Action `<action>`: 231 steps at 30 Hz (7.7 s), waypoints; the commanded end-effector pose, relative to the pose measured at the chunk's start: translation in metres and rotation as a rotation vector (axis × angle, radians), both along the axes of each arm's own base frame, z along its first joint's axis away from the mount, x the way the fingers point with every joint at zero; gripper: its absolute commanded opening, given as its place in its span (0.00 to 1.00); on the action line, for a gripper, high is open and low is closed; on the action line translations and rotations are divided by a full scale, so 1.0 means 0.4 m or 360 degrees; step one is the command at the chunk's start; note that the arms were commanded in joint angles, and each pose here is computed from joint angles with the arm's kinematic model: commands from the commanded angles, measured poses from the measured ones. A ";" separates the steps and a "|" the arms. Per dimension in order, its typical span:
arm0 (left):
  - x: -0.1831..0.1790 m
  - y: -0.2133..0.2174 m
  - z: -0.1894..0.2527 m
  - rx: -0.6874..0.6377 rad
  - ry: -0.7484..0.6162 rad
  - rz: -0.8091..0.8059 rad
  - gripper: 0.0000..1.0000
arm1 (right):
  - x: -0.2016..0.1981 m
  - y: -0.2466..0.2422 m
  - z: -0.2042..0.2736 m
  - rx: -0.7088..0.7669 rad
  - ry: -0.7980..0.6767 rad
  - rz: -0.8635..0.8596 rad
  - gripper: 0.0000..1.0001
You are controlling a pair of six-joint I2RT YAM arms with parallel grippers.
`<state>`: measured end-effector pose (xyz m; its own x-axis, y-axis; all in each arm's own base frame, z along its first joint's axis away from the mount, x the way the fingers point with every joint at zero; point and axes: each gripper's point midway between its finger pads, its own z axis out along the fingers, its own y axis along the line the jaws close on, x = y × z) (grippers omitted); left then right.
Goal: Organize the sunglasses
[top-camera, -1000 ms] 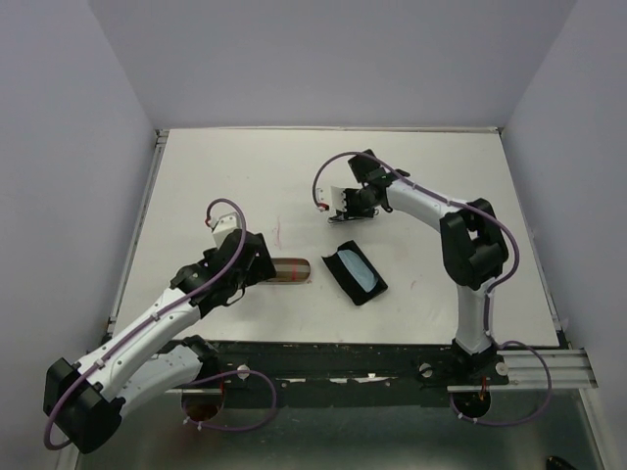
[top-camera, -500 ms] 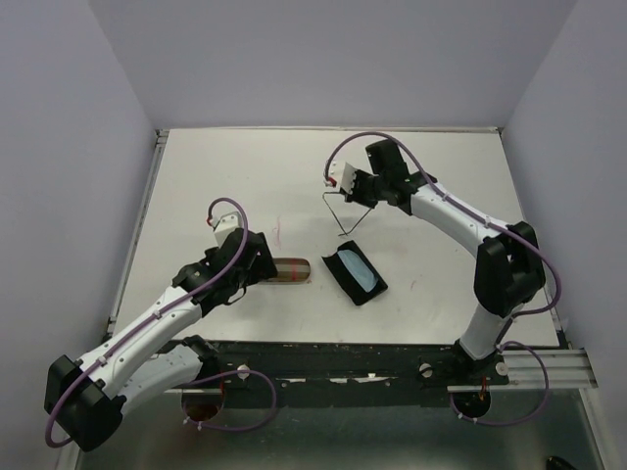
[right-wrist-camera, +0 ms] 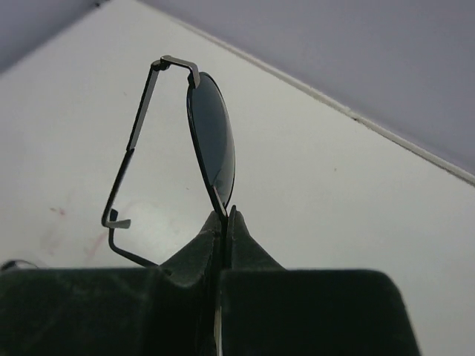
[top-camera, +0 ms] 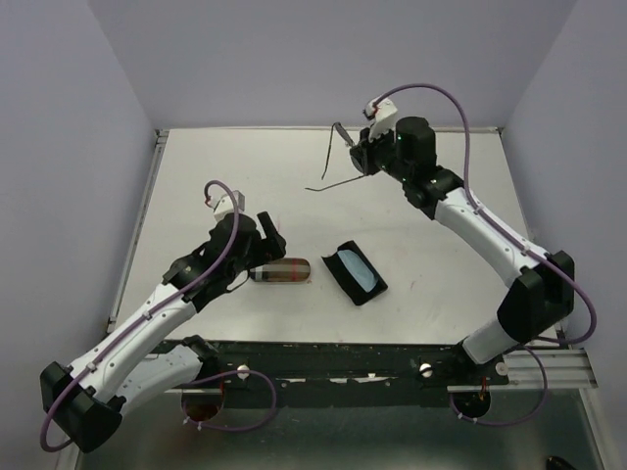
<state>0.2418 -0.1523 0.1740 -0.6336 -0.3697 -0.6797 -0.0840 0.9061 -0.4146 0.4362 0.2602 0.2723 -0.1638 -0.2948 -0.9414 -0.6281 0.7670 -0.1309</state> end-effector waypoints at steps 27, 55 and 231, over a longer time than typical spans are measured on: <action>0.091 -0.301 0.279 -0.0365 -0.0343 -0.0769 0.99 | -0.315 0.001 0.009 0.1857 0.0973 -0.0050 0.01; 0.009 -0.229 0.037 -0.0283 0.0032 -0.0617 0.99 | -0.402 -0.085 -0.333 0.0533 0.0939 -0.0600 0.01; 0.027 -0.380 -0.140 -0.0046 0.0557 -0.0296 0.00 | -0.421 -0.208 -0.507 0.1050 0.1276 -0.0962 0.70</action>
